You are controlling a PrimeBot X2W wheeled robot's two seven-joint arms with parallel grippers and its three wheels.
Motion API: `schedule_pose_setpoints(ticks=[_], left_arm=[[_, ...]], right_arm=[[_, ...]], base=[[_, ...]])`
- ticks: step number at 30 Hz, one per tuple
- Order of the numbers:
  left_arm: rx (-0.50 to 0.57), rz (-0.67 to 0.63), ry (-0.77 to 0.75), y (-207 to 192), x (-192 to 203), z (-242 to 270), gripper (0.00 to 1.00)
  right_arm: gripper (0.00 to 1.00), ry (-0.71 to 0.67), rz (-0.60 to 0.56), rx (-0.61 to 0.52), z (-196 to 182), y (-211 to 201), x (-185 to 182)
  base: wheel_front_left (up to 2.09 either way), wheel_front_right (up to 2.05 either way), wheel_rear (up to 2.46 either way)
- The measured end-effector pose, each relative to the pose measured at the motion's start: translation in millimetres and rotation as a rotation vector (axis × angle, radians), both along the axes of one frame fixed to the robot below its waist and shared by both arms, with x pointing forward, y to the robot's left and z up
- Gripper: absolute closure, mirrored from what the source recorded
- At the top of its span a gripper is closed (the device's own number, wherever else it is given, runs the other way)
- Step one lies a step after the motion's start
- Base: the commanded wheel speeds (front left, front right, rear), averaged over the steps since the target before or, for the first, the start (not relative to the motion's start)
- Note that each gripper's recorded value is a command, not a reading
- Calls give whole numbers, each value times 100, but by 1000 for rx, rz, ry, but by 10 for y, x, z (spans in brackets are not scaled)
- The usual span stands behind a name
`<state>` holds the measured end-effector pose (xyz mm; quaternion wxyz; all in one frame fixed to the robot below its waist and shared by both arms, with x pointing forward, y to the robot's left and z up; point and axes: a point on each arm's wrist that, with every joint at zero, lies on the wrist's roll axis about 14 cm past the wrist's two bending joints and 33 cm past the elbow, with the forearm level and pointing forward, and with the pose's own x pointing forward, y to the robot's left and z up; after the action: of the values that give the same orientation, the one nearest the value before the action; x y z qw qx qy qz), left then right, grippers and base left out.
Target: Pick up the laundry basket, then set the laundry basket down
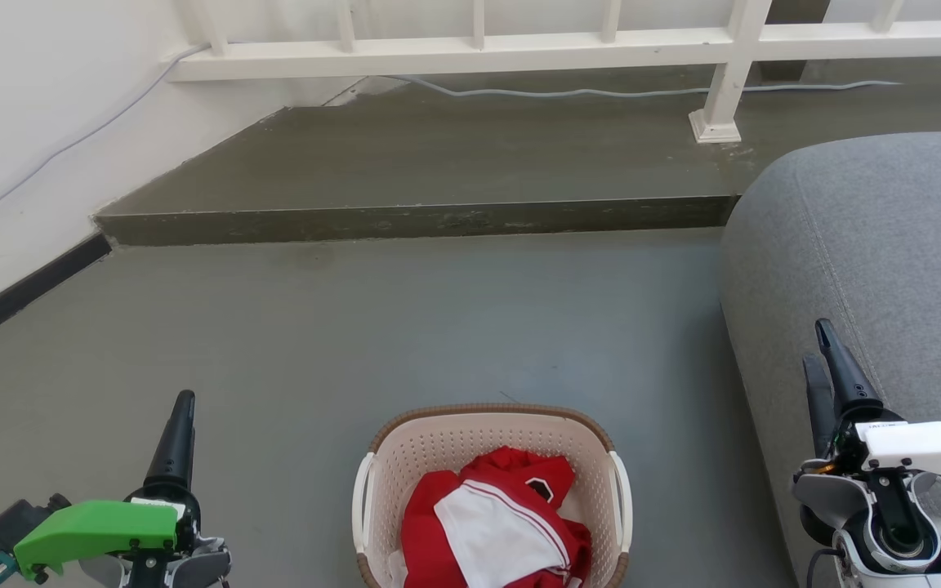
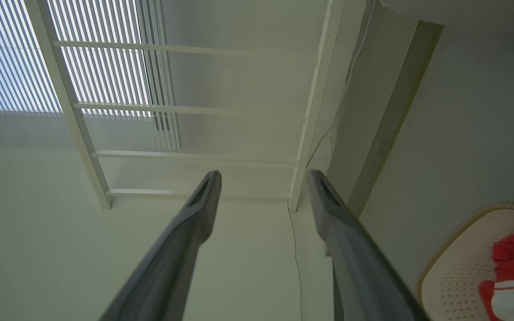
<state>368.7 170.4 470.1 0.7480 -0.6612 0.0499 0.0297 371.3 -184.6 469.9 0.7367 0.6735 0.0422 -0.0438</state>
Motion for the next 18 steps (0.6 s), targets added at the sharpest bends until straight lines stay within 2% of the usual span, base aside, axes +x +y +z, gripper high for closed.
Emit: schedule_pose_setpoints(ticks=[5,10,18], left_arm=[[54,-13,-4,-2,5,8,0],[185,-56,-15,-56,15,20,0],[328,-73,-49,-66,59,96,0]], right_arm=[[0,-5,18,-69,15,22,10],[0,-15,55,-166,40,93,31],[0,-29,91,-314,51,141,41]], base=[[0,0,0],[0,0,0],[0,0,0]])
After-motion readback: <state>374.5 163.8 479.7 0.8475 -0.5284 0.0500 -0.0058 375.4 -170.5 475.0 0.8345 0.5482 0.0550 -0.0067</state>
